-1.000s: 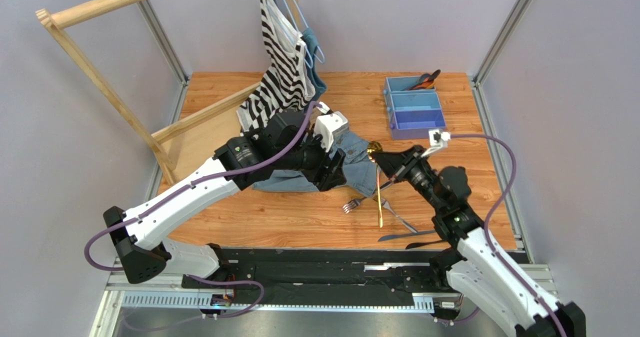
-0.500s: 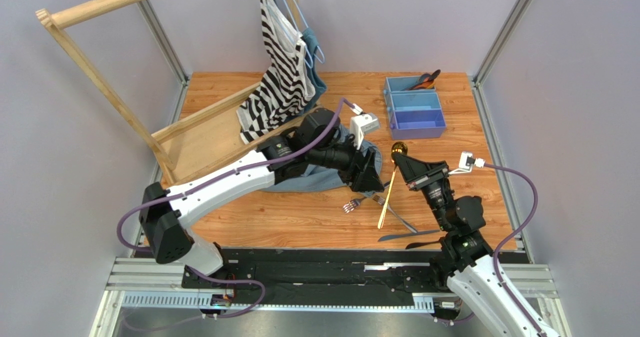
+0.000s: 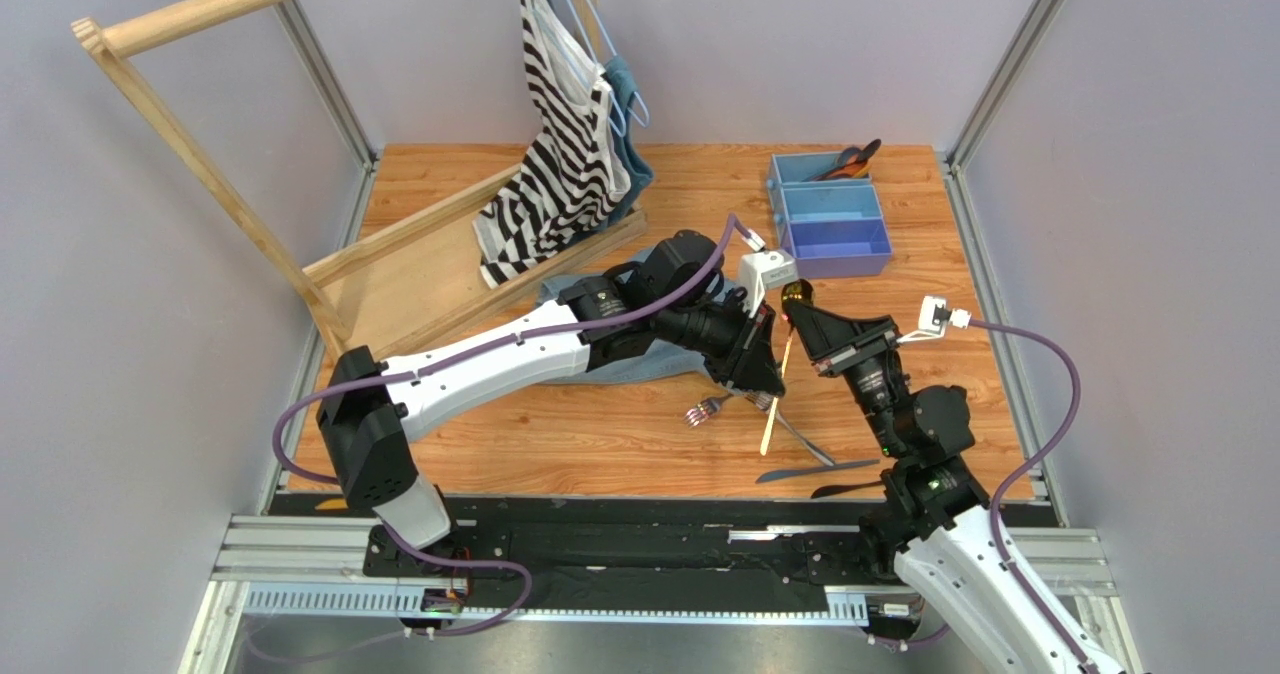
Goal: Sort the eating utensils into containers
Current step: Pick up the spoon from the center of the board.
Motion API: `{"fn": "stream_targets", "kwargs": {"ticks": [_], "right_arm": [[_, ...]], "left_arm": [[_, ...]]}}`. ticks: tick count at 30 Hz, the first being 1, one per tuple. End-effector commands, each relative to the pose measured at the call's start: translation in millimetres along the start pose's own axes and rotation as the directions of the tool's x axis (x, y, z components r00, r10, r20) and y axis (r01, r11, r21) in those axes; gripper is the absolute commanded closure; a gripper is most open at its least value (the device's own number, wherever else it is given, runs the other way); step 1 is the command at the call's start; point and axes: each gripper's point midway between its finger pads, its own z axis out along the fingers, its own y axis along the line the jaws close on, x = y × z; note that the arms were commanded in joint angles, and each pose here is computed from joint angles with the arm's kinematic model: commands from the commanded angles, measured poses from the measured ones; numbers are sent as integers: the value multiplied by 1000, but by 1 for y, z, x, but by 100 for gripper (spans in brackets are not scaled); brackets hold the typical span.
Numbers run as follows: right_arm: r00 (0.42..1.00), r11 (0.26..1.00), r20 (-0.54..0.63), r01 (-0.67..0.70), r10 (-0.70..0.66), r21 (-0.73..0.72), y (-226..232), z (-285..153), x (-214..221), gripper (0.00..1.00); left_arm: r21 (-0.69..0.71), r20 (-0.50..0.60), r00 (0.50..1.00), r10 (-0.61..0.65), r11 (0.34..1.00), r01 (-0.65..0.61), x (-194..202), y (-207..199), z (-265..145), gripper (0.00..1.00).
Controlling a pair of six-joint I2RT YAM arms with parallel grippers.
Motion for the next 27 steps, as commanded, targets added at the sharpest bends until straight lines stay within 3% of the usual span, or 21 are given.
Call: {"fn": "stream_targets", "kwargs": {"ticks": [1, 6, 7, 12, 15, 22, 27], "right_arm": [[998, 996, -14, 59, -60, -61, 23, 4, -6, 100], [994, 993, -71, 80, -86, -84, 30, 7, 2, 99], [992, 993, -80, 89, -95, -79, 30, 8, 3, 95], [979, 985, -115, 174, -171, 19, 20, 11, -2, 51], [970, 978, -129, 210, -205, 19, 21, 11, -2, 42], [933, 943, -142, 332, -331, -16, 35, 7, -10, 44], [878, 907, -227, 410, -420, -93, 51, 3, -4, 44]], "left_arm": [[77, 23, 998, 58, 995, -60, -18, -24, -3, 98], [46, 21, 996, 85, 995, -86, -20, -22, -8, 100], [22, -3, 997, 79, 997, -79, -15, -19, -12, 100], [-49, -27, 991, 133, 990, -134, -13, -13, -27, 100], [-71, -54, 987, 150, 986, -154, -9, -12, -35, 100], [-111, -90, 983, 159, 979, -169, -1, -10, -54, 100], [-129, -92, 984, 155, 978, -166, 2, -8, -64, 100]]}}
